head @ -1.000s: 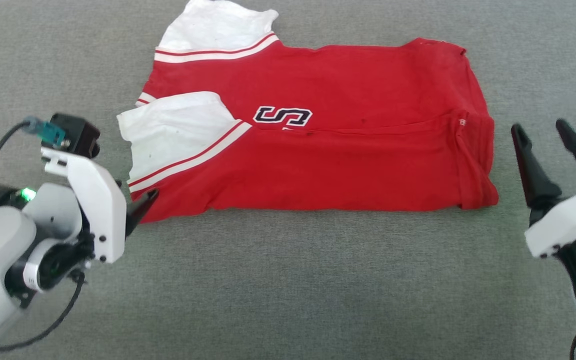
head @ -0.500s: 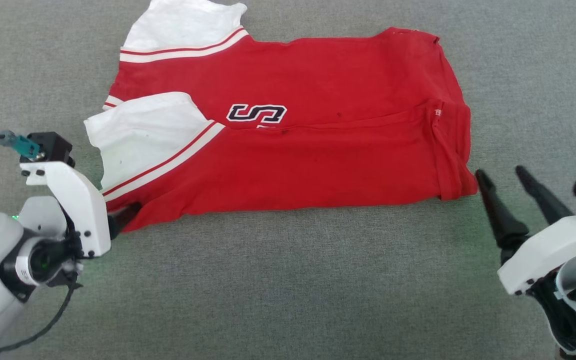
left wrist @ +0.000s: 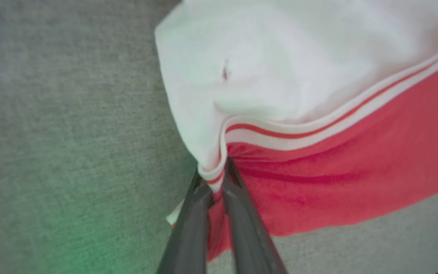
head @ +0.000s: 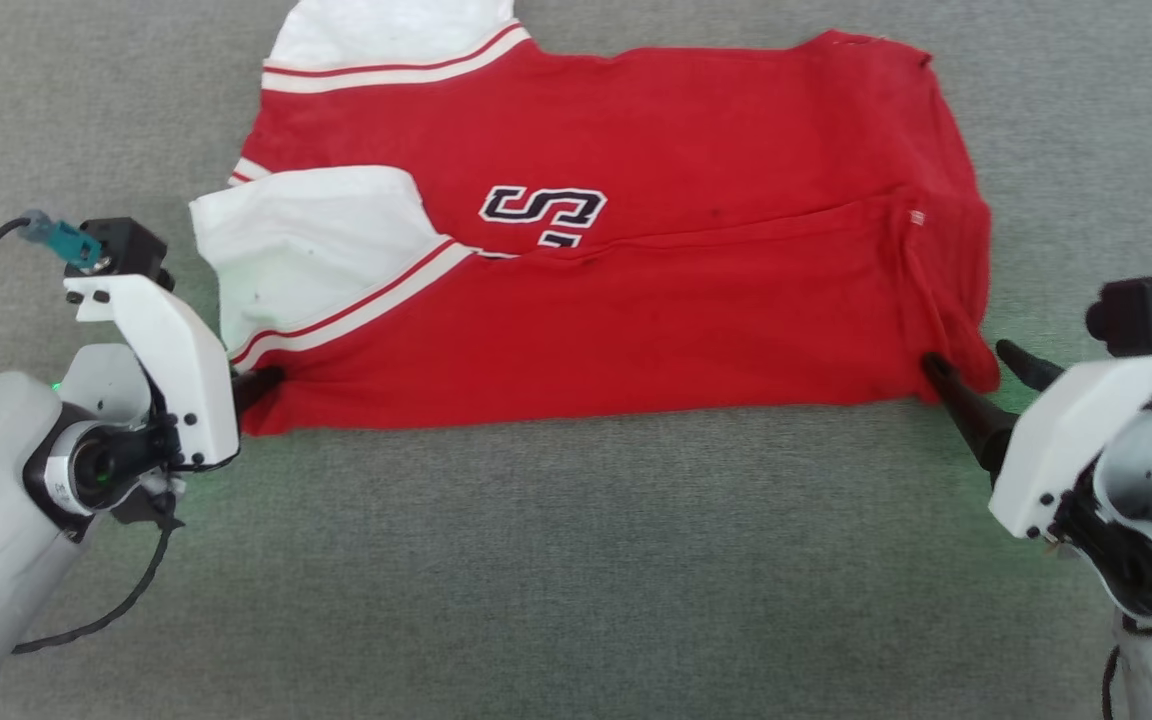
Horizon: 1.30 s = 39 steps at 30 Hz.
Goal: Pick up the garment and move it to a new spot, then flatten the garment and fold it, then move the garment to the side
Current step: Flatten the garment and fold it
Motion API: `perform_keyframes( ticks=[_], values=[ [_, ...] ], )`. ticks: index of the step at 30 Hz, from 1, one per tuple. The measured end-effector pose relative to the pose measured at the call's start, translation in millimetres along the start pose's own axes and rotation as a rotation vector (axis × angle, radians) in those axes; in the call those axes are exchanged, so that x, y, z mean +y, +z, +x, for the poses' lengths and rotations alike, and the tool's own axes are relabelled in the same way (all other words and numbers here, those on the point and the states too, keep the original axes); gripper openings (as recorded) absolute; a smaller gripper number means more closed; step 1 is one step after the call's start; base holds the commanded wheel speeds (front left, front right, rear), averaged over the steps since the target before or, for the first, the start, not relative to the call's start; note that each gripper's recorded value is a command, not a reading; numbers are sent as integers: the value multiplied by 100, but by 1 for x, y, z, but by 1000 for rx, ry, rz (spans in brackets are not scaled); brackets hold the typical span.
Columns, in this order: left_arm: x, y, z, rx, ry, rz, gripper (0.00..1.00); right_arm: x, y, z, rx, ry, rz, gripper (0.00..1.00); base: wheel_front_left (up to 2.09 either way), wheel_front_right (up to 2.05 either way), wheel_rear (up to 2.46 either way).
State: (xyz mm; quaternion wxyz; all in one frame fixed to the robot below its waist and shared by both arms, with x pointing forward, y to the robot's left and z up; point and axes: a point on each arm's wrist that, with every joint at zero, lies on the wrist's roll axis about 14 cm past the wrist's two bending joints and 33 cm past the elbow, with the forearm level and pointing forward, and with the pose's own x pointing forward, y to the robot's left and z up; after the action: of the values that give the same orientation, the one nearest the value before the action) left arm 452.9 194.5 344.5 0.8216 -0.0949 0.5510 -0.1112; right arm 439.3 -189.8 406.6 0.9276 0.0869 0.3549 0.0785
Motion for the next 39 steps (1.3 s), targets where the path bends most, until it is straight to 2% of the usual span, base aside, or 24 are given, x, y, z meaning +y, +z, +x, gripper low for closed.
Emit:
perform_keyframes(
  ticks=[9,10,16,24,33,39],
  values=[
    [1,2,4,-18,-19,0,0,7,-27,37,265,37,-35,100,0,0,0],
    [2,1,4,-24,-20,0,0,10,-29,40,311,50,-53,0,0,0,0],
    [0,3,-1,-45,-31,11,0,14,-27,41,342,86,-69,0,0,0,0],
    [-2,4,-27,-76,-21,64,0,13,-22,21,352,104,-88,0,0,0,0],
    [-10,-17,-69,-80,2,100,0,9,-26,-13,395,104,-98,0,0,0,0],
    [-18,-47,-85,-43,8,88,0,6,-36,-35,433,91,-73,0,0,0,0]
  ],
)
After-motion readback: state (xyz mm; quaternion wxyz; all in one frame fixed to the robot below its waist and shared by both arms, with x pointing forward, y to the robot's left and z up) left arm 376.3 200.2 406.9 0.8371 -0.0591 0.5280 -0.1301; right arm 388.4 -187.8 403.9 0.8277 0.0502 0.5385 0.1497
